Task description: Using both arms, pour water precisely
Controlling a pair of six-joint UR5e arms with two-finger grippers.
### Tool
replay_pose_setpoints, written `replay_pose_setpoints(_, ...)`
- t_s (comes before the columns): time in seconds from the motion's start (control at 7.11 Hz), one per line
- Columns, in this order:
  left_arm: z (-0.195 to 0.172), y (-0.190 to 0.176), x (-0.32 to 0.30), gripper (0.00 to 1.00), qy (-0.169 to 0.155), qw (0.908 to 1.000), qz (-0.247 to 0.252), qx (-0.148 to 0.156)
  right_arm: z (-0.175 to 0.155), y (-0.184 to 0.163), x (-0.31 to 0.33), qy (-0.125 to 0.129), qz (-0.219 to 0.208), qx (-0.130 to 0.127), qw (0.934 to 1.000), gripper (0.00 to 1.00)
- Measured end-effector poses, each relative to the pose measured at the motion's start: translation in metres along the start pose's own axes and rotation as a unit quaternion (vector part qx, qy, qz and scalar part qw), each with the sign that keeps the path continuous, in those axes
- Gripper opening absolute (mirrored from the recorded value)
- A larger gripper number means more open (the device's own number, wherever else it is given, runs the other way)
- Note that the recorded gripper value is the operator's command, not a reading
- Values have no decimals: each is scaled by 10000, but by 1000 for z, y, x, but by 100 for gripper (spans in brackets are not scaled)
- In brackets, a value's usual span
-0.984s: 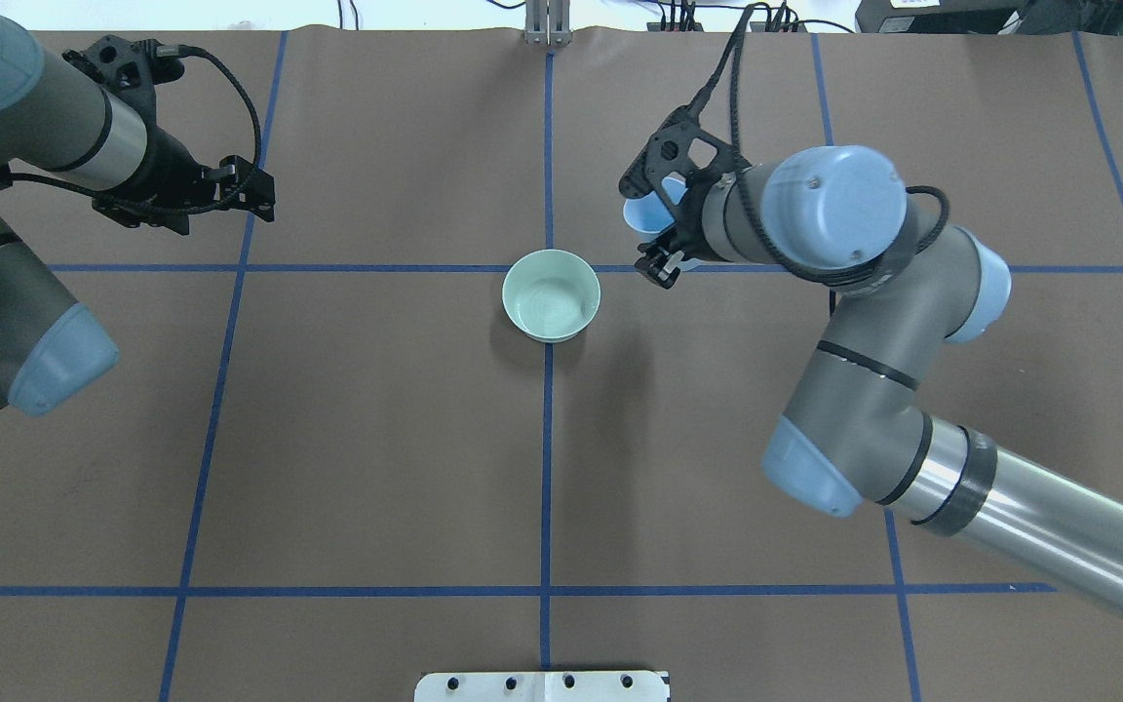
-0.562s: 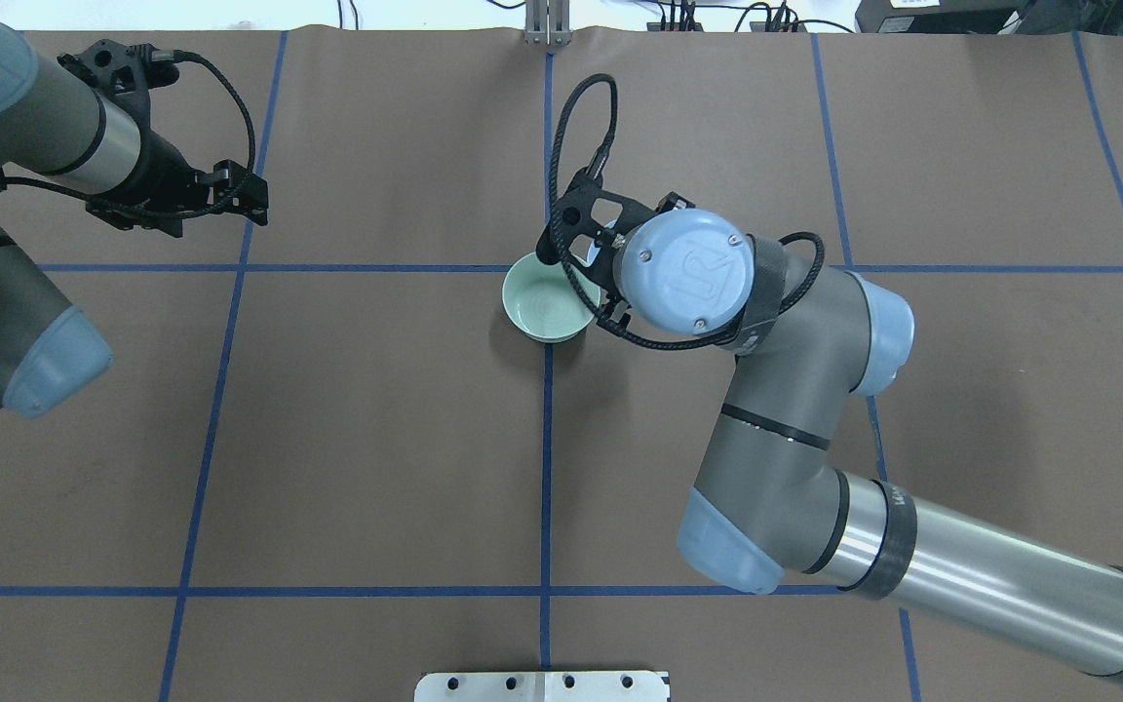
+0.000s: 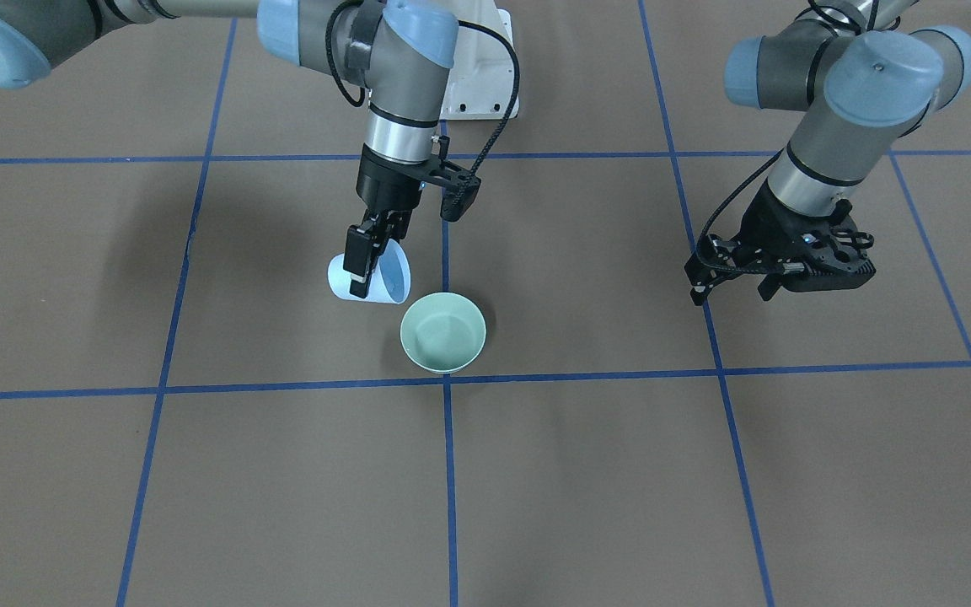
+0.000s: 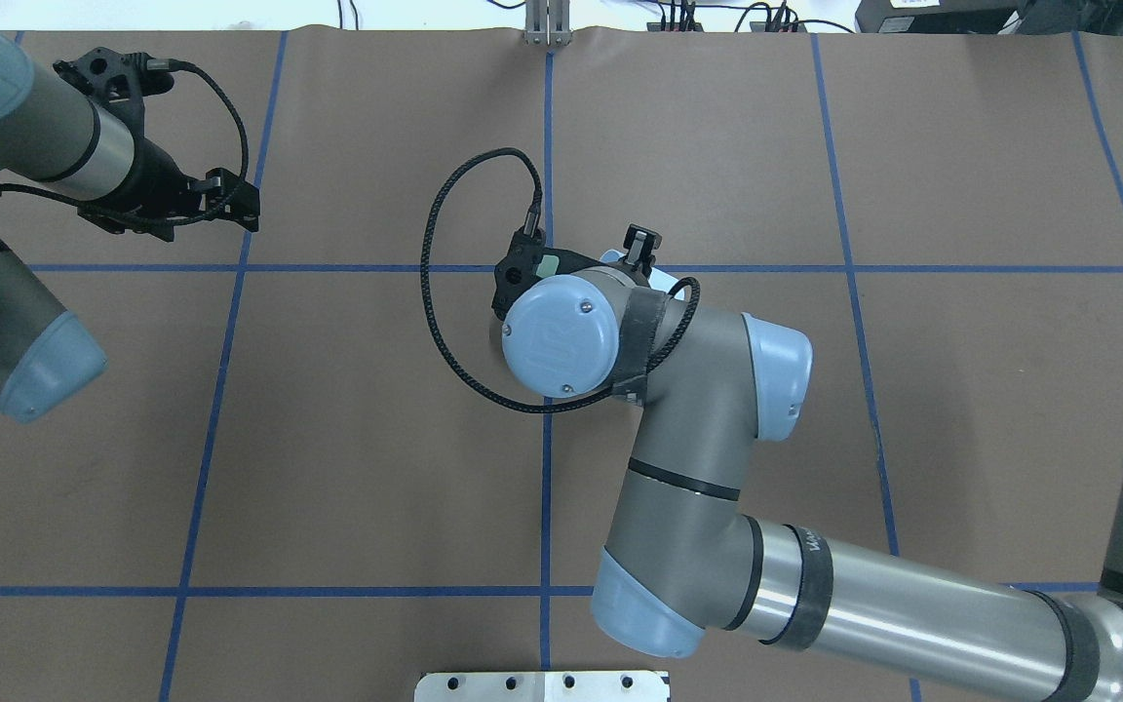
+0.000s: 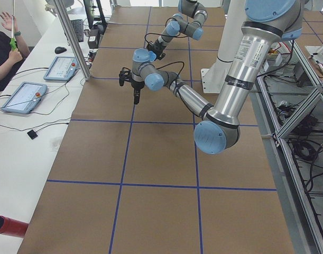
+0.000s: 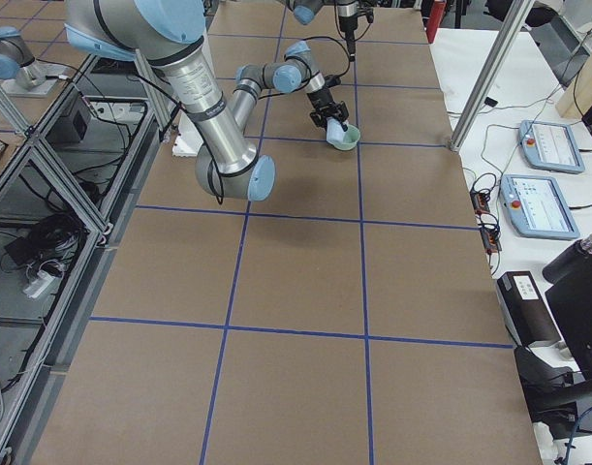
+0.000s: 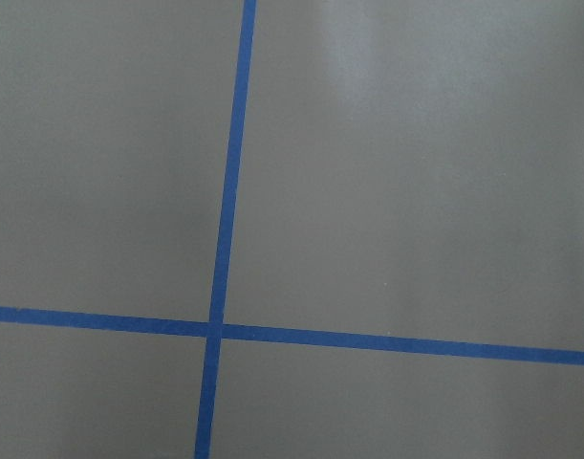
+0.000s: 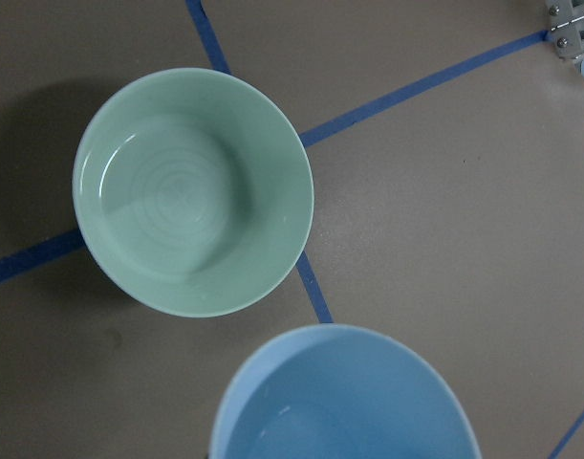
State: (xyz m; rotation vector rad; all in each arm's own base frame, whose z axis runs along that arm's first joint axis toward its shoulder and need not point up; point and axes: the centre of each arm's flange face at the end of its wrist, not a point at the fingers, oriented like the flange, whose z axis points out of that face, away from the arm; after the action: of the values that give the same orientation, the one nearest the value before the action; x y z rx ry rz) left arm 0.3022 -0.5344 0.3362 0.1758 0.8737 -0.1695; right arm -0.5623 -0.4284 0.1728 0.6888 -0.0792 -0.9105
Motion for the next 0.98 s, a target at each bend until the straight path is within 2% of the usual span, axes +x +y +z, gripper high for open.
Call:
replay_pose_setpoints(0.28, 4, 2, -5, 100, -28, 10000, 52, -20, 9, -22, -10, 267, -196, -281, 9991, 0)
replay_pose_setpoints(0.7, 8, 3, -10, 100, -63, 9999, 82, -50, 26, -28, -15, 565, -333, -488, 9967, 0)
replay_pose_setpoints(0.98, 11, 3, -13, 100, -85, 9999, 75, -64, 28, -43, -19, 854, -497, -683, 9928, 0)
